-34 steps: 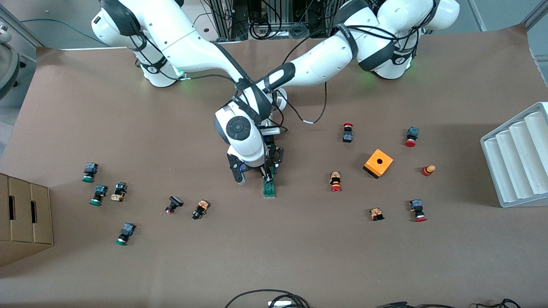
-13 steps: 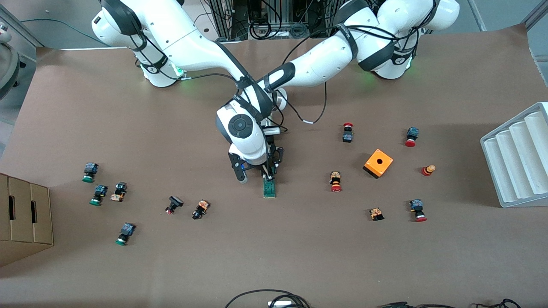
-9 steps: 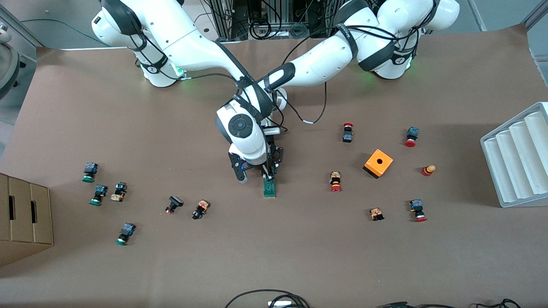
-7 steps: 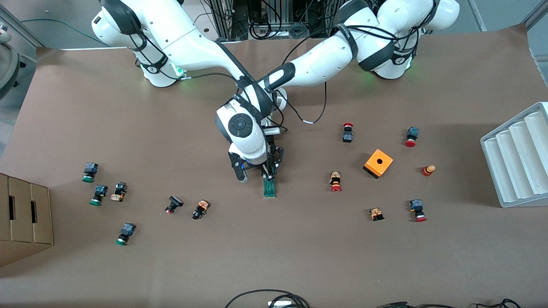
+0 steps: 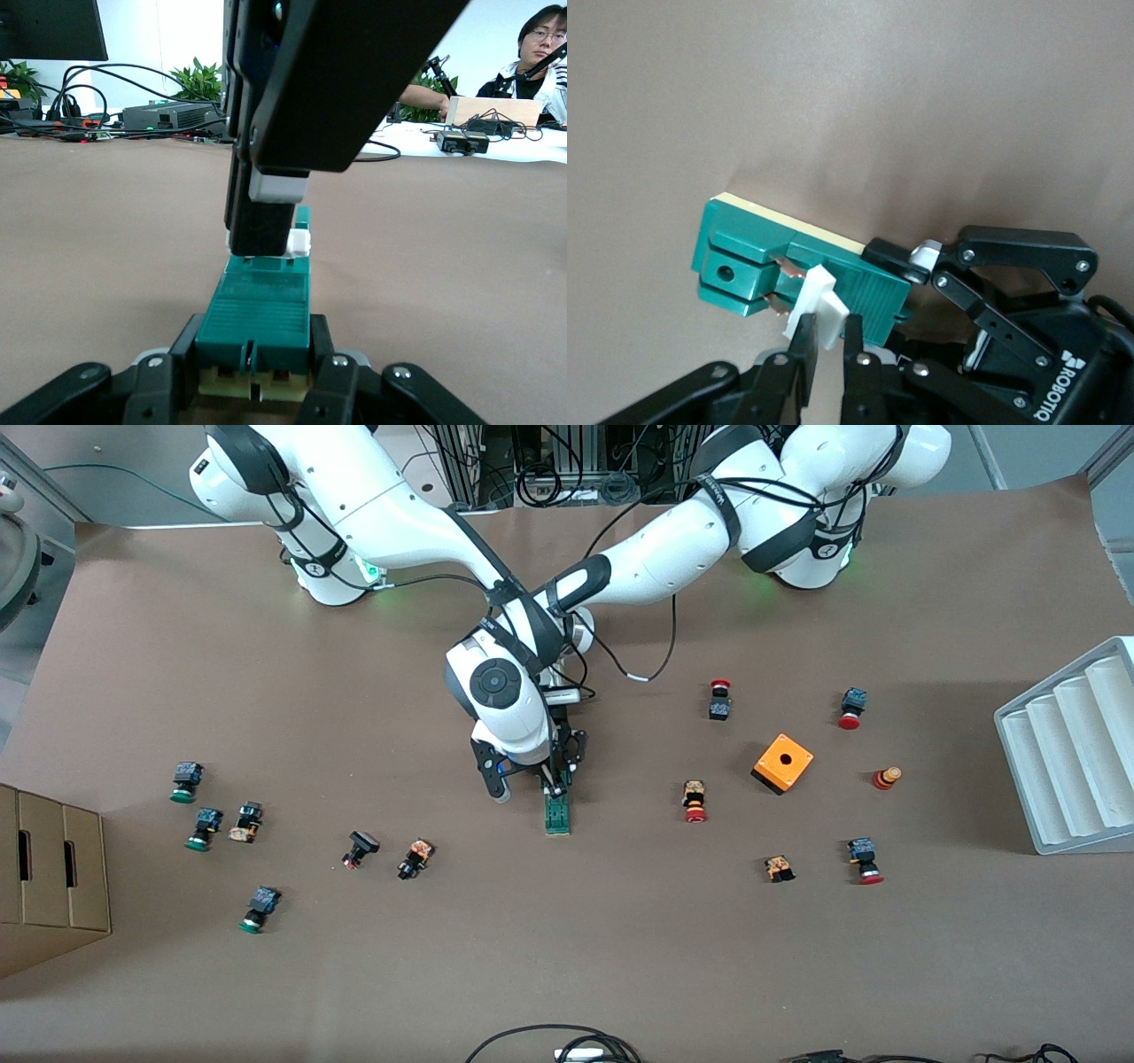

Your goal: Close load switch with both arms

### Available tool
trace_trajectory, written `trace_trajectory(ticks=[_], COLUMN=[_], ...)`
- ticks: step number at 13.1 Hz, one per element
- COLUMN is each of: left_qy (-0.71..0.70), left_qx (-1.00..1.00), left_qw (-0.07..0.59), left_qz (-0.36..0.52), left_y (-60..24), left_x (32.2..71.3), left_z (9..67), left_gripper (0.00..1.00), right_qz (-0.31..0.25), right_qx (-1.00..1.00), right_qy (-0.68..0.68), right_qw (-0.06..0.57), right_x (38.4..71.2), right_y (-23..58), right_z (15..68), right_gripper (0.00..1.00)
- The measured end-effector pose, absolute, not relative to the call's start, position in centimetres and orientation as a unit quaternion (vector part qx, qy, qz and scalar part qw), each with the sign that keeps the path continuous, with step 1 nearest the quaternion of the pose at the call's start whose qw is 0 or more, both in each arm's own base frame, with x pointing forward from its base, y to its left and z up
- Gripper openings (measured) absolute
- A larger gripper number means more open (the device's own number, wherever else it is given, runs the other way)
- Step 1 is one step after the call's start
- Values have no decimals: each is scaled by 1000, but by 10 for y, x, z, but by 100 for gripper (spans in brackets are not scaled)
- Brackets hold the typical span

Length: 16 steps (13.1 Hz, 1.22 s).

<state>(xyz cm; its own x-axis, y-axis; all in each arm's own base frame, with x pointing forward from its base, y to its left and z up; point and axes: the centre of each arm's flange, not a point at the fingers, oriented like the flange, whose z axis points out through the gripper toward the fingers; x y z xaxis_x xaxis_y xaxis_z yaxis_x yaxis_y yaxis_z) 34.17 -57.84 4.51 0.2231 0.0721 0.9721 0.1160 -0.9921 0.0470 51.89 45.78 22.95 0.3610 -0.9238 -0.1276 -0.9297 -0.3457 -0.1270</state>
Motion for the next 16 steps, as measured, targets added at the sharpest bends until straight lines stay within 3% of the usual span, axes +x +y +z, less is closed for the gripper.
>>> trace_trajectory(ticks=[16], left_qy=[-60], left_qx=[-782], left_qw=[18], left_qz=[-621], left_y=[-578], left_x=[342], left_z=[45], left_gripper=[51], right_qz=[28], right_qx=[-810], right_qy=[579], right_qw=[87], right_x=[534], right_y=[457], right_z=[243], right_gripper=[17])
